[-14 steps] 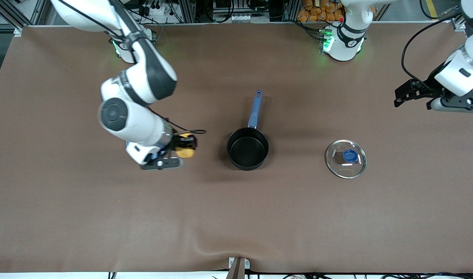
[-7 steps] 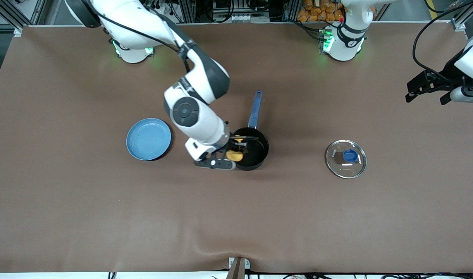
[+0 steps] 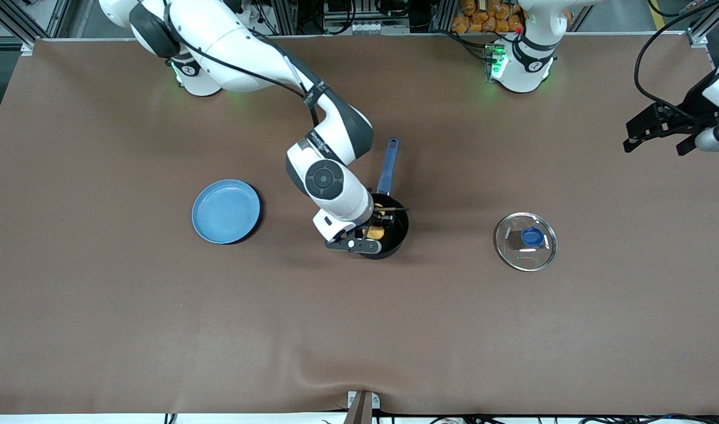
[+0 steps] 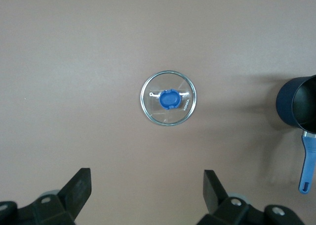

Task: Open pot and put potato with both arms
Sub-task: 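Lower the potato into the saucepan and open the right gripper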

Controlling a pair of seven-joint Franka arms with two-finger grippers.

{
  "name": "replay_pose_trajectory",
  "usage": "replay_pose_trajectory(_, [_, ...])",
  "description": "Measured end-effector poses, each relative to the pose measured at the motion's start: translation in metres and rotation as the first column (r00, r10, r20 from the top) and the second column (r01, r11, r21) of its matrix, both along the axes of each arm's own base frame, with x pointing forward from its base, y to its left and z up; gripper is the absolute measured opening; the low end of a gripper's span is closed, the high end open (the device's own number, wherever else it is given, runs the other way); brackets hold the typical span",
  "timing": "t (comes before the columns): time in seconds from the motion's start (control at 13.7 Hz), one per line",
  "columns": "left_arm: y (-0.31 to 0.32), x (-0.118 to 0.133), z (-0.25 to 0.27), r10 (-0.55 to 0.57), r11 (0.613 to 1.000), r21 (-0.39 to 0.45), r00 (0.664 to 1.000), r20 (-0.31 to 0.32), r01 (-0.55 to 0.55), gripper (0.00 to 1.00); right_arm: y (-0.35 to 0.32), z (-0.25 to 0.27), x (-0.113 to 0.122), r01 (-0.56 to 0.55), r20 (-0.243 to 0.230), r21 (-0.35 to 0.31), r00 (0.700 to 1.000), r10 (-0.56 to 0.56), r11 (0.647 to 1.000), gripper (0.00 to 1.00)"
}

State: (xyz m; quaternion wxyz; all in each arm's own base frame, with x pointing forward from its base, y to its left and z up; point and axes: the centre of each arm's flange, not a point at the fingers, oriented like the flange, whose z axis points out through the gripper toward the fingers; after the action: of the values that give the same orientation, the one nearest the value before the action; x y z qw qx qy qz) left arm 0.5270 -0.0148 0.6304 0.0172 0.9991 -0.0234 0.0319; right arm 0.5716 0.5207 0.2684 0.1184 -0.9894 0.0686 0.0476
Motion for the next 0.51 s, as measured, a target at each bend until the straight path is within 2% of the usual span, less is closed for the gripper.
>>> replay_pose_trajectory(0.22, [0.0,0.0,0.002,0.0,1.0,0.0,1.0,-0.001,0.0,1.0,0.012,-0.022,-0.012,-0.013,-0.002,-0.018,1.0,0.013,1.0,0.63])
replay_pose_trajectory(0.51, [0.005,-0.002,0.004,-0.001,1.0,-0.017,1.0,-0.011,0.001,1.0,0.022,-0.041,-0.018,-0.028,0.035,-0.02,0.999,0.029,0.999,0.63])
